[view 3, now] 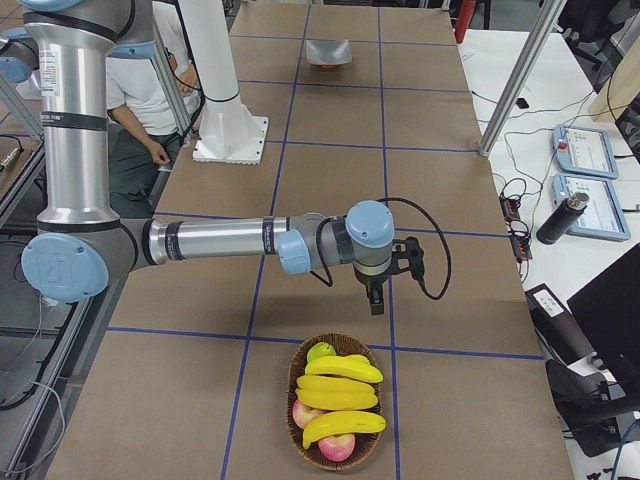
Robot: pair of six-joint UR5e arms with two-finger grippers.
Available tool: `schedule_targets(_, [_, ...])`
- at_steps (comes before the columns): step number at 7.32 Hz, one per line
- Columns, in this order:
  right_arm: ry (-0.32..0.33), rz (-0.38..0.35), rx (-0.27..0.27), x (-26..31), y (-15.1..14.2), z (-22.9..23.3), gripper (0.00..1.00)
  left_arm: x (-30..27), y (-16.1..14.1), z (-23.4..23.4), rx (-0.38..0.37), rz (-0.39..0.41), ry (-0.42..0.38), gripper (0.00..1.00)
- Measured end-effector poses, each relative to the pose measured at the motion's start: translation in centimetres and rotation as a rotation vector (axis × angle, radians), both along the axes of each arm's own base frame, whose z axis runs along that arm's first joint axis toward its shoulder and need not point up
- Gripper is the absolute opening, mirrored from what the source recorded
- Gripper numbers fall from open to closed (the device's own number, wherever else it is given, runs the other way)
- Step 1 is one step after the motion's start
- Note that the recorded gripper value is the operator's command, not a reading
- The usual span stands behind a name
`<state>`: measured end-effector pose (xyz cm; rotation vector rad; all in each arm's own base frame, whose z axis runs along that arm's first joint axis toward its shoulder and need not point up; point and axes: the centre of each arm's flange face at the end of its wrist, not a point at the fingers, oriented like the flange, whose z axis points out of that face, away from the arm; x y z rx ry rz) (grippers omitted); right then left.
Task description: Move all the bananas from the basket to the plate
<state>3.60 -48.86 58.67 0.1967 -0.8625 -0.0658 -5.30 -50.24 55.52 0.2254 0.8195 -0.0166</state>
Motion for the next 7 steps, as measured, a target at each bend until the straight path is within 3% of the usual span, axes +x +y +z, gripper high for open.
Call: schedule_targets(7, [0.016,0.011,-0.008,0.3,0.5,0.3,1.00,0.5,2.3,0.1,-0.013,0.019,0.058,0.99])
